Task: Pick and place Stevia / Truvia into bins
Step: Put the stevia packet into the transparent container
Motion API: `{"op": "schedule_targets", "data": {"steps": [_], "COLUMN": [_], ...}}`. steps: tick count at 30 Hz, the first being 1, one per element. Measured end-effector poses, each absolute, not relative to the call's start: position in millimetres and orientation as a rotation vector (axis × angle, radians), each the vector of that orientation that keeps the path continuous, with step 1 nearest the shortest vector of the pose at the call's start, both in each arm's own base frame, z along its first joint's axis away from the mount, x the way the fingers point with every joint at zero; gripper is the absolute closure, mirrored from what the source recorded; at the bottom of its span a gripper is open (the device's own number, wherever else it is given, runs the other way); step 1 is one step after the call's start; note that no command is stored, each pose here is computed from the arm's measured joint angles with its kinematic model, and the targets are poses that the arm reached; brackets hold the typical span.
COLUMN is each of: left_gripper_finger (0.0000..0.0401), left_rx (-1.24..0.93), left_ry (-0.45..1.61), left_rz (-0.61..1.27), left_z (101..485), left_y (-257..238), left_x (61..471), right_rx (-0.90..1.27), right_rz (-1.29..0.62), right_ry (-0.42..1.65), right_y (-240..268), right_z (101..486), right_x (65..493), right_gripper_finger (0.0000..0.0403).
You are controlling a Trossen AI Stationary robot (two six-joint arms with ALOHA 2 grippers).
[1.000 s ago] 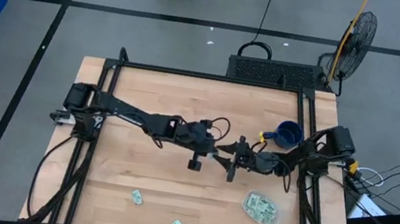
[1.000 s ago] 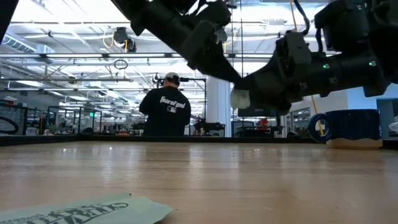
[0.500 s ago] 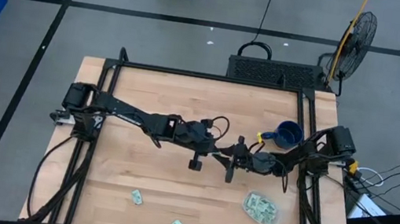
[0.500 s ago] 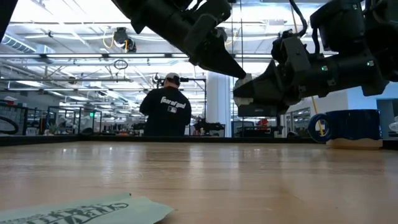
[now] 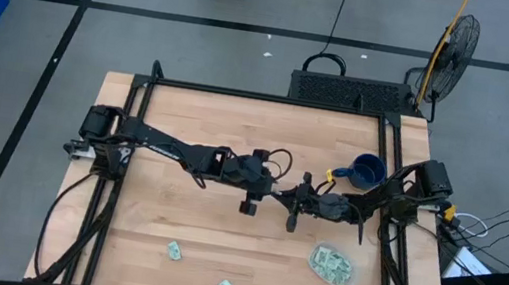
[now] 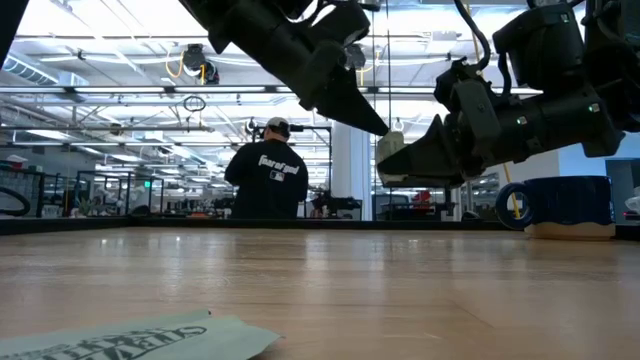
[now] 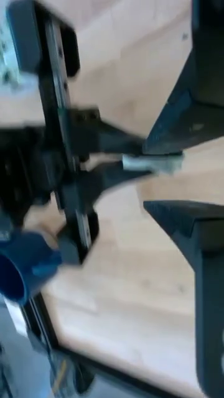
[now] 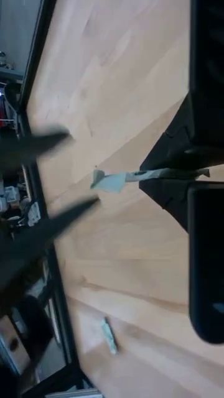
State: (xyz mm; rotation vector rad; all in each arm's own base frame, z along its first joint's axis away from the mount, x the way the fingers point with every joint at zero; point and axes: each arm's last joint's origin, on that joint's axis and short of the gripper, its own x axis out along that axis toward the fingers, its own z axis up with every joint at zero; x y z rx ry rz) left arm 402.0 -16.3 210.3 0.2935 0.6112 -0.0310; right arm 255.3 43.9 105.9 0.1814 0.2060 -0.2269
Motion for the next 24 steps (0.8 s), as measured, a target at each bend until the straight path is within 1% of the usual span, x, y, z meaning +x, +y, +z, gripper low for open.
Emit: {"op": "schedule_targets", "data": {"steps": [3,6,9,11,13,15,17,20,24], "left_gripper_finger": [0.0243,0.0234,0.0233,0.0233,0.0233,0.0233,0.0233,0.0233,0.0233], "left_rx": [0.315,0.347,0.397,0.427,0.445,0.457,0.452,0.424,0.402], "left_ry": [0.624,0.639,0.651,0.661,0.682,0.703,0.731,0.768,0.822], "left_rz": [0.039,0.088,0.143,0.198,0.251,0.288,0.317,0.335,0.341], "left_z": [210,210,210,210,210,210,209,206,202], "left_y": [-14,-12,-10,-8,-6,-5,-2,0,1], "left_x": [402,401,400,400,398,396,394,391,387], "right_rx": [0.14,0.069,-0.025,-0.088,-0.092,-0.048,0.022,0.194,0.422], "right_rz": [-0.213,-0.189,-0.188,-0.24,-0.294,-0.32,-0.303,-0.202,-0.006], "right_ry": [0.209,0.259,0.422,0.562,0.666,0.737,0.779,0.887,1.063], "right_y": [46,53,61,67,73,78,86,100,126], "right_z": [112,131,158,178,196,208,216,219,217], "right_x": [254,256,258,253,246,236,228,216,201], "right_gripper_finger": [0.0398,0.0398,0.04,0.0399,0.0399,0.0399,0.0399,0.0399,0.0399]}}
